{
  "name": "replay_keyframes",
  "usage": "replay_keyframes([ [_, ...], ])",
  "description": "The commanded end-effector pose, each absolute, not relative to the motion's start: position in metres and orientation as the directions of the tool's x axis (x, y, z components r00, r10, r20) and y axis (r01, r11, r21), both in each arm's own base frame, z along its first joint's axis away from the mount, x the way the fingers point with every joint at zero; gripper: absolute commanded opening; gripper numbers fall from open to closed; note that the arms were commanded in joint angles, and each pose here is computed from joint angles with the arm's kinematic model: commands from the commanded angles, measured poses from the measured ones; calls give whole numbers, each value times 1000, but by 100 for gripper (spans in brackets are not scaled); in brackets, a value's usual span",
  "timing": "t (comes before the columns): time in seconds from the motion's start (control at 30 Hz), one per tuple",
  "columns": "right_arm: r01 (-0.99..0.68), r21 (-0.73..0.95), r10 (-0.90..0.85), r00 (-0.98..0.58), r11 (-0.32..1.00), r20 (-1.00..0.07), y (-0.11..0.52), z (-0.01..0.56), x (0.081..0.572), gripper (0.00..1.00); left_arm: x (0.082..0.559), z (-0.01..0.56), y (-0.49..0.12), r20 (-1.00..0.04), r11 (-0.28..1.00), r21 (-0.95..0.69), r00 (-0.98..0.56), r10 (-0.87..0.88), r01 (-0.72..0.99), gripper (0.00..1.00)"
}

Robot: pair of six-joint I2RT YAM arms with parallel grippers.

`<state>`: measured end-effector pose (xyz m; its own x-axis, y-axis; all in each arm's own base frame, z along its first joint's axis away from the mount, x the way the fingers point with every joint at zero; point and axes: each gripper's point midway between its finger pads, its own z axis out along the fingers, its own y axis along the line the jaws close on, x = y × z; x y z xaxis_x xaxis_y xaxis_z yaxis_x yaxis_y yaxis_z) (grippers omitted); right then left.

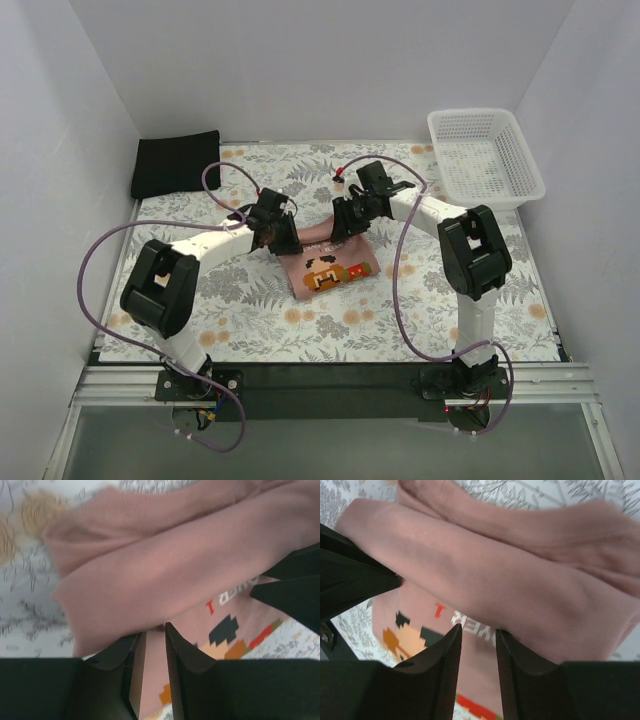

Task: Fold and stack the t-shirts
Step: Fold the tshirt

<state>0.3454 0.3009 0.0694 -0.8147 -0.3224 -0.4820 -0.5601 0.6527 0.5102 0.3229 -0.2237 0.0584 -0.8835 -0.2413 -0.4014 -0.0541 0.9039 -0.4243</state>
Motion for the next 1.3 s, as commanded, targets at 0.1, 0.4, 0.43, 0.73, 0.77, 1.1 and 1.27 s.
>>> replay_keyframes([
  [0.1,-563,500,-215,-777,658,-592,304,83,415,40,401,77,-221,-559,934,-354,-793,-244,-38,21],
  [0.4,-494,571,-21,-768,656,-640,285,118,461,40,466,101,-224,-606,923,-383,-742,-286,-42,44],
  [0.43,-497,589,-20,-775,637,-632,285,119,454,41,465,108,-226,-610,919,-394,-738,-290,-35,49],
  [0.73,-586,727,39,-768,358,-639,314,165,409,42,398,171,-217,-617,815,-579,-663,-423,19,57],
  [0.77,-584,733,35,-773,349,-633,318,164,408,42,395,170,-216,-622,807,-590,-653,-433,26,57],
  [1.1,-699,581,-30,-649,418,-760,281,140,427,71,373,125,-163,-696,881,-466,-584,-418,-74,91],
  [1.27,-718,502,-87,-609,483,-788,253,120,446,80,381,109,-149,-712,902,-424,-584,-390,-85,96],
])
